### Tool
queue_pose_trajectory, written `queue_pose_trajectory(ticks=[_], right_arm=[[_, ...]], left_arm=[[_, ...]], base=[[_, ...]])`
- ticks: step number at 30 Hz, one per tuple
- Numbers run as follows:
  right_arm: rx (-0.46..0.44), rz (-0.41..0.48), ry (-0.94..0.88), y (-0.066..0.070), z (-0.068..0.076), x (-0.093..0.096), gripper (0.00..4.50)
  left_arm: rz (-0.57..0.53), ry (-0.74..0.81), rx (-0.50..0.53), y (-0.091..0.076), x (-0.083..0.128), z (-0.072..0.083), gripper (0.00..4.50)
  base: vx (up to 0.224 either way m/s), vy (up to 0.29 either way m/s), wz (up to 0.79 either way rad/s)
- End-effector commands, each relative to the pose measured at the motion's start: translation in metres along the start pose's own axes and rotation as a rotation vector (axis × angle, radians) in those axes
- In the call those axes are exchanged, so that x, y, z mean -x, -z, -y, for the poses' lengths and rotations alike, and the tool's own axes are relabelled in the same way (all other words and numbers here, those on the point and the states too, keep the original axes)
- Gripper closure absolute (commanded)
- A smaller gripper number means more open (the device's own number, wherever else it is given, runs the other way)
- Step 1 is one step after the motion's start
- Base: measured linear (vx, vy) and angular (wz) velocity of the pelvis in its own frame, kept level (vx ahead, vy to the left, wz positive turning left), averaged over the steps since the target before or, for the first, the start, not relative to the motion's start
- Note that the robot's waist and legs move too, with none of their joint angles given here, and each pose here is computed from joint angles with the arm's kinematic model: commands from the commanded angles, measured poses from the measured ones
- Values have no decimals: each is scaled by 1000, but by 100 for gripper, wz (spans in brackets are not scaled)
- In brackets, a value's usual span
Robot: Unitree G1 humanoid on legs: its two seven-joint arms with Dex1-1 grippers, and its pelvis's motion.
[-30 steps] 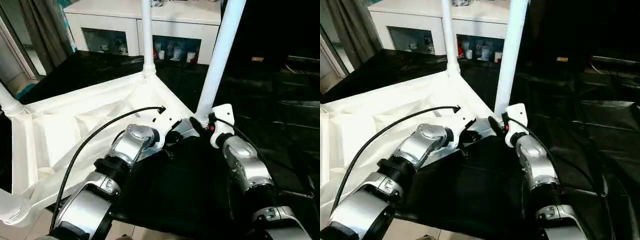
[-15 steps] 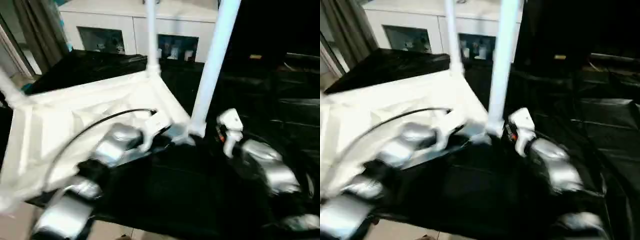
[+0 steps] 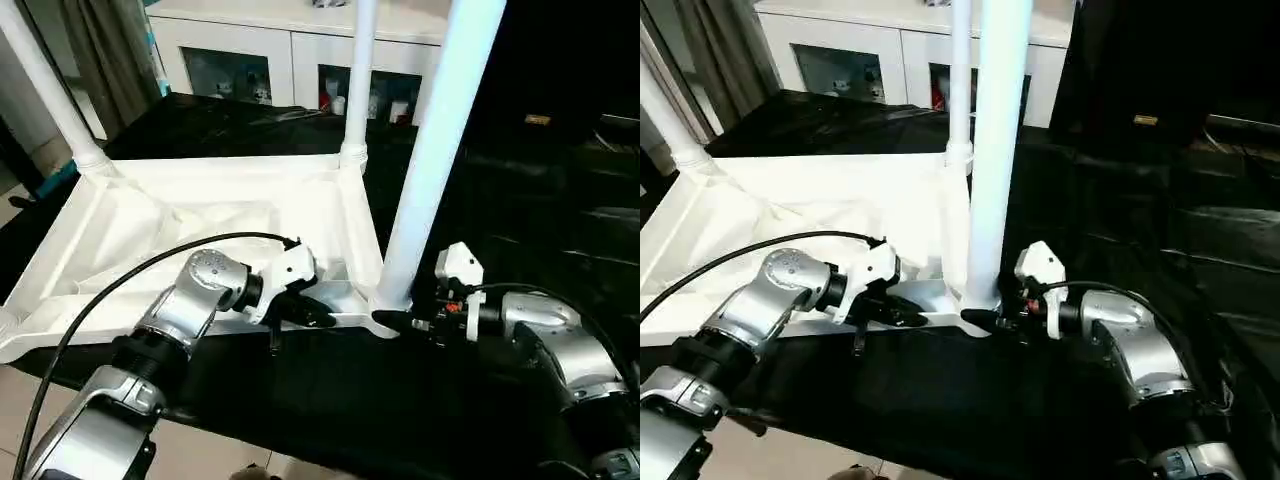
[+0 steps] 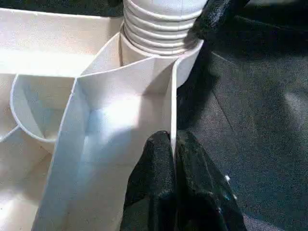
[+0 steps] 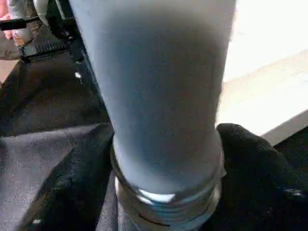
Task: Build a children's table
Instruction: Rotate leg to tighten
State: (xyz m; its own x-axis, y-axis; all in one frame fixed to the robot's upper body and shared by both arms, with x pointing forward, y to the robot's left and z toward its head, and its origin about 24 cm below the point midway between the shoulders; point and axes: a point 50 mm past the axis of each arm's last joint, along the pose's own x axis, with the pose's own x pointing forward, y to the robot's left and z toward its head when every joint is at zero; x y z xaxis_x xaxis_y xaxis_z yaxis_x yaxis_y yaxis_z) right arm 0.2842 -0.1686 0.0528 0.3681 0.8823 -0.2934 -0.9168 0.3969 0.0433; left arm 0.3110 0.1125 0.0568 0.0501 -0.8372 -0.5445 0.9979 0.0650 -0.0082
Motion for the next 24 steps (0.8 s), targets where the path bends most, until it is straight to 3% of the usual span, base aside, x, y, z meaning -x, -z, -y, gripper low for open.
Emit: queue_pose_trajectory(ticks=[1,2,10,12,17,21,24], right_arm=[[-4,2,-13,-2,-2,0,143],[-8,-1,-19,-1,-2,0,163],[-51,19,58,5,1,0,173],[-163,64,314,18,17,-4,173],[-234,75,494,30,22,-13,174],[-358,53,819,43,30,-33,174],[-418,63,895,43,32,-42,174]], left_arm=[[25,47,-30,-7,-2,4,450],[24,48,-29,-7,-2,4,450],[30,22,-10,-5,-5,4,450],[73,-102,37,-13,-14,-7,450],[77,-214,48,-19,-25,-16,450],[68,-454,140,-33,-50,-31,450],[72,-489,151,-42,-60,-31,450]], base=[[0,0,0],[0,0,0],[0,0,0],[0,0,0],[0,0,0],[0,0,0],[0,0,0]])
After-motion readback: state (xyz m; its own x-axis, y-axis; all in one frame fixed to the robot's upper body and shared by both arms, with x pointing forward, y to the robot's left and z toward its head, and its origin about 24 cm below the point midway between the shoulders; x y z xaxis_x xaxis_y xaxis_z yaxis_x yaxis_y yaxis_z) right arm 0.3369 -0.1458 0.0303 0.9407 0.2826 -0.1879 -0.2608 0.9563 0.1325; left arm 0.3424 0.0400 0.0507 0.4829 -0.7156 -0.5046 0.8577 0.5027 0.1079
